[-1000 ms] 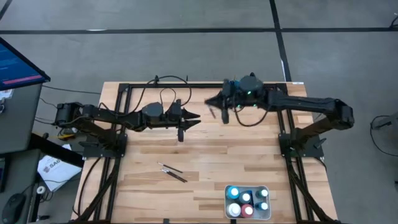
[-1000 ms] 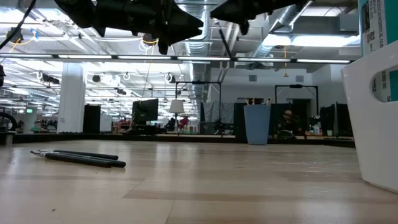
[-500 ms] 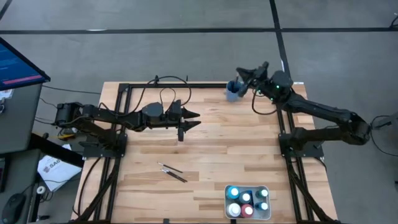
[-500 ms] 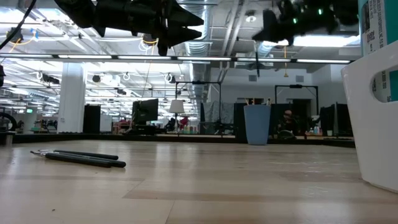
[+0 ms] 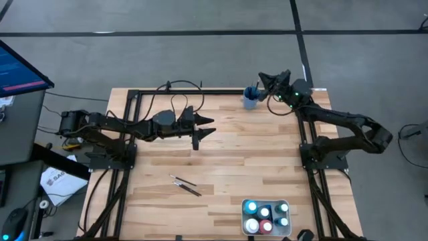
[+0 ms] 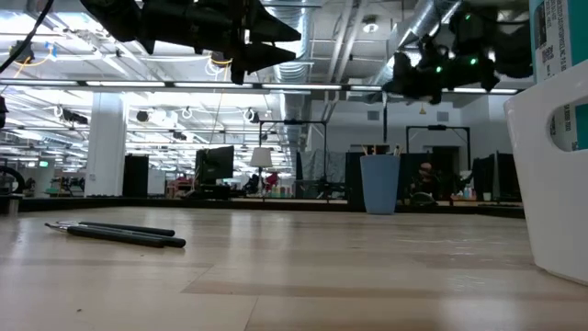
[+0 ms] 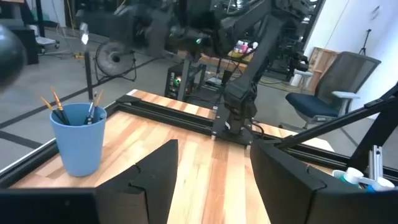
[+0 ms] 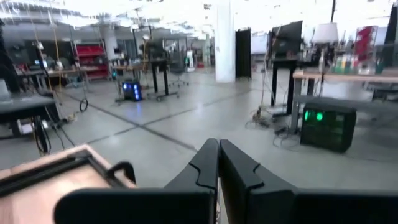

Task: Pick & Place Paint Supplies
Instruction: Put the silver paintbrush into the blue cup

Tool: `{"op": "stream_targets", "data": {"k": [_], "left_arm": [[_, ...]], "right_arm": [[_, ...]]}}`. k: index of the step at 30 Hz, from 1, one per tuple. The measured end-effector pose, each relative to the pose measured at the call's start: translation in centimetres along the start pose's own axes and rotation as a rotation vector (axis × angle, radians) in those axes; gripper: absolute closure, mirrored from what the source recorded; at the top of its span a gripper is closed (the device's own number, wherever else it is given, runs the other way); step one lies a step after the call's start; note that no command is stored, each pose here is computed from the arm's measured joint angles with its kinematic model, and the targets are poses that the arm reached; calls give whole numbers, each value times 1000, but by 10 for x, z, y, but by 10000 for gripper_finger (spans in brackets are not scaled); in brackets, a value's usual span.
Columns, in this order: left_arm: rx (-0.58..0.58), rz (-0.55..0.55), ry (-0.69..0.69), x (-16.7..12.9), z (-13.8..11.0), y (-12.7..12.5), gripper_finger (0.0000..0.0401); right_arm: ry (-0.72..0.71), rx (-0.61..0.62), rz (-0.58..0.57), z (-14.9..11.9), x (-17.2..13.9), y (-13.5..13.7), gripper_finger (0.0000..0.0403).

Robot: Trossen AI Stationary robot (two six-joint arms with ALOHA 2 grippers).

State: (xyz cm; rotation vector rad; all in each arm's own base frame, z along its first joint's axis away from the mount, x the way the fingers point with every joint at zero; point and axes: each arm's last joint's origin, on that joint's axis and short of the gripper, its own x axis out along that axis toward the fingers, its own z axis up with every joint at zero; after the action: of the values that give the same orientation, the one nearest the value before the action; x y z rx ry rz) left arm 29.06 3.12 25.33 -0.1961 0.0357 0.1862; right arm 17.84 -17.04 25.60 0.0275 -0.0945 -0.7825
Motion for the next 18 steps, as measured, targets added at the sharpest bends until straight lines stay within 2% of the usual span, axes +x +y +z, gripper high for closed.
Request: {"op": "stream_targets", "data": {"k": [11,14,18], "left_arm": [[-3,4,0,0,0,0,173],[-3,4,1,0,0,0,163],[-1,8,24,0,-2,1,151]], "right_arm": [[117,11,-5,-30,15,-1,399],[139,10,-7,-32,15,-1,378],[157,9,-7,-34,14,-1,326]]}}
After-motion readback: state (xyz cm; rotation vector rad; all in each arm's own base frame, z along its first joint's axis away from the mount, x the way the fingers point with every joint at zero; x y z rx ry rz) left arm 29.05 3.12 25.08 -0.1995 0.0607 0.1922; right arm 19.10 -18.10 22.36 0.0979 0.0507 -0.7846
